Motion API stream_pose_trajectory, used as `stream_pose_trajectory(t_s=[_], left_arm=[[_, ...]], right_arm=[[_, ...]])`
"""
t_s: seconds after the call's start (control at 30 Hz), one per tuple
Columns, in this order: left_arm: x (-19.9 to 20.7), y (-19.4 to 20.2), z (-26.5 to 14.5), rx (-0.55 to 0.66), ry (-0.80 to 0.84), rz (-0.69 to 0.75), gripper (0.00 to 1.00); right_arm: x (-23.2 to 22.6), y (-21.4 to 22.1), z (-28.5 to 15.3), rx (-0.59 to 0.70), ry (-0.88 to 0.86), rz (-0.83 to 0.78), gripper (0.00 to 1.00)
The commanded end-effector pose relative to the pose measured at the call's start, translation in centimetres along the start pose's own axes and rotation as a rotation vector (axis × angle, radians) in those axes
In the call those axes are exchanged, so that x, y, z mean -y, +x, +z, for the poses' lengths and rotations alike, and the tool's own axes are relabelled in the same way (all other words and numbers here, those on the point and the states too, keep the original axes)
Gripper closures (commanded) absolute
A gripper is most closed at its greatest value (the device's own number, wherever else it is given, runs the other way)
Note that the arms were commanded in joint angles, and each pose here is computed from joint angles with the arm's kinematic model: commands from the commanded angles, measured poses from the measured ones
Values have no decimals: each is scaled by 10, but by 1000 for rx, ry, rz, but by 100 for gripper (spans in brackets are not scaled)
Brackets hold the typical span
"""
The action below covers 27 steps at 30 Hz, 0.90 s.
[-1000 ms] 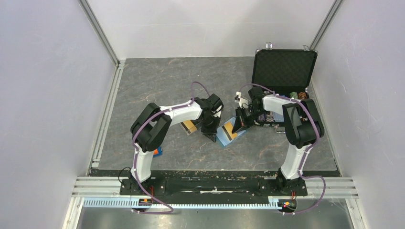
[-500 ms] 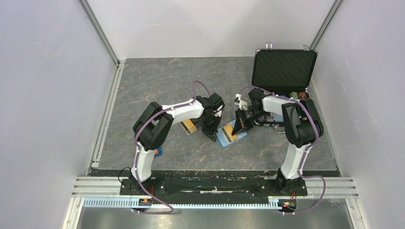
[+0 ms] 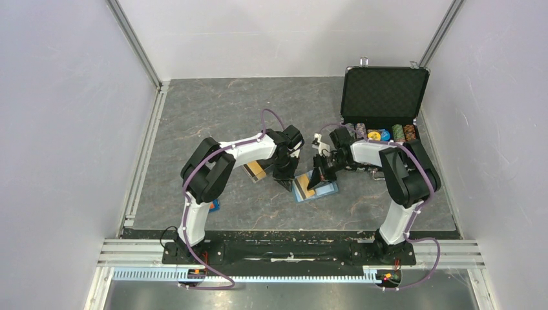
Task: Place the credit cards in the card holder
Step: Insert the credit card into the card holder.
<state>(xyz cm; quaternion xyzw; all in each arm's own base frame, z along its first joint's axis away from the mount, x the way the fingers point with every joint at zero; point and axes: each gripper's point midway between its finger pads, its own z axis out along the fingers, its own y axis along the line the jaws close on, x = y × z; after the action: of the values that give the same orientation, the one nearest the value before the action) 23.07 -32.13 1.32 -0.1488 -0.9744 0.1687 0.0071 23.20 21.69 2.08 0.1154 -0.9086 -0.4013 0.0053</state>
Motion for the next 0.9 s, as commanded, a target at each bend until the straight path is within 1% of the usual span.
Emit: stream_pose_trajectory(t_s=[0.0, 0.1, 0.27, 0.43, 0.6, 0.7, 0.87], left_arm=[[-8, -14, 12, 46, -33, 34, 98], [-7, -12, 10, 46, -31, 30, 98], [-6, -12, 5, 61, -27, 27, 98], [-3, -18, -8, 95, -15, 28, 98], [1, -24, -21, 125, 7, 16, 98], [2, -23, -24, 129, 24, 0, 95], [6, -22, -30, 145, 84, -38, 79]], right_arm=[[-7, -5, 12, 83, 34, -19, 96], [-7, -6, 11, 118, 49, -18, 90], [-6, -3, 2, 132, 93, -33, 72], [-12, -5, -10, 158, 120, -52, 51], [-13, -3, -11, 158, 123, -58, 37], [-12, 3, -5, 139, 105, -55, 35], [-33, 4, 2, 148, -14, -41, 43]])
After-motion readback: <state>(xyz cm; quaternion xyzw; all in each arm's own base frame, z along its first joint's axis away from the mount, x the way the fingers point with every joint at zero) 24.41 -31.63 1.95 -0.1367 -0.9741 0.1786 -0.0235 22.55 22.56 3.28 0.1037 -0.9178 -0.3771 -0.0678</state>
